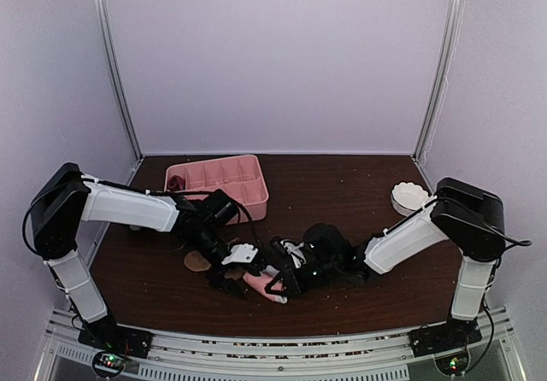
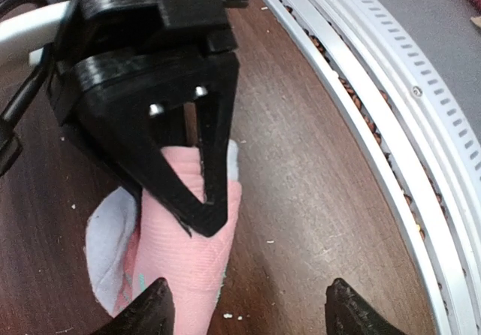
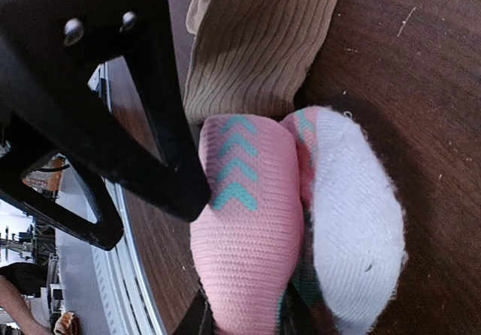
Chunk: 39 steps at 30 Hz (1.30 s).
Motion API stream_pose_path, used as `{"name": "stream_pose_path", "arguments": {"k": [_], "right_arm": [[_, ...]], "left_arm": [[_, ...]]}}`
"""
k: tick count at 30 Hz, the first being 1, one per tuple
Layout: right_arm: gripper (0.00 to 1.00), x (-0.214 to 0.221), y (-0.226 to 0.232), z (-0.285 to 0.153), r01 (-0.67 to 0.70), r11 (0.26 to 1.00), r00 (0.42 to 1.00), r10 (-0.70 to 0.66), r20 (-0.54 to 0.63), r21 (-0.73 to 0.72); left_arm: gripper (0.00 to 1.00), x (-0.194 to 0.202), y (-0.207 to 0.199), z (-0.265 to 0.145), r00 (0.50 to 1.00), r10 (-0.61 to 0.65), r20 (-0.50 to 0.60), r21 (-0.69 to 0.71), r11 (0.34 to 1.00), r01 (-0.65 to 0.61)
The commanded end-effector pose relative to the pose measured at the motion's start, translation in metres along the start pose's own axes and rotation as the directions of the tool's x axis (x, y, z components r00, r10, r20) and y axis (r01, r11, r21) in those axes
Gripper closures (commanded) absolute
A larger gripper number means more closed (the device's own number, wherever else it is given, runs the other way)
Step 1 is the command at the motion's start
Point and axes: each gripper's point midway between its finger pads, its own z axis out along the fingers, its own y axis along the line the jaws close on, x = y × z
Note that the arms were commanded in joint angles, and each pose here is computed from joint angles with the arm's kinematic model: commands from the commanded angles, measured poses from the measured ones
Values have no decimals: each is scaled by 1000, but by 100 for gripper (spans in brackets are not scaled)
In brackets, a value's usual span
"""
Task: Roll the socks
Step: Pick up the sock from the center of the board.
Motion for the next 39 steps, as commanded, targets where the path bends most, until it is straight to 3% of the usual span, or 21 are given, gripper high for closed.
{"name": "stream_pose_path", "arguments": {"k": [1,8,20,24,28,34,39], "right_arm": [[100,155,-105,-30,-270,869,839,424,-342,416],[100,159,-103,-28,-313,861,820,458,-345,400],[81,138,-90,-32,-392,871,852,465,-238,297],[63,114,-76,-34,-391,897,894,423,-146,204],[38,82,-72,-58,-284,939,959,279,55,195],[36,55,-50,-87,-40,949,978,-28,208,314],[37,48,-27,-99,185,865,929,-309,204,466]], "left_arm": [[32,1,8,8,991,117,-63,-55,991,-121],[43,2,26,24,971,186,-151,-126,970,-206],[72,40,34,47,961,31,-275,-83,995,-56],[79,46,28,56,954,-69,-291,-17,998,67],[79,48,24,63,936,-206,-284,56,971,230],[79,44,30,57,902,-361,-238,157,902,402],[79,52,29,63,875,-407,-264,180,870,459]]}}
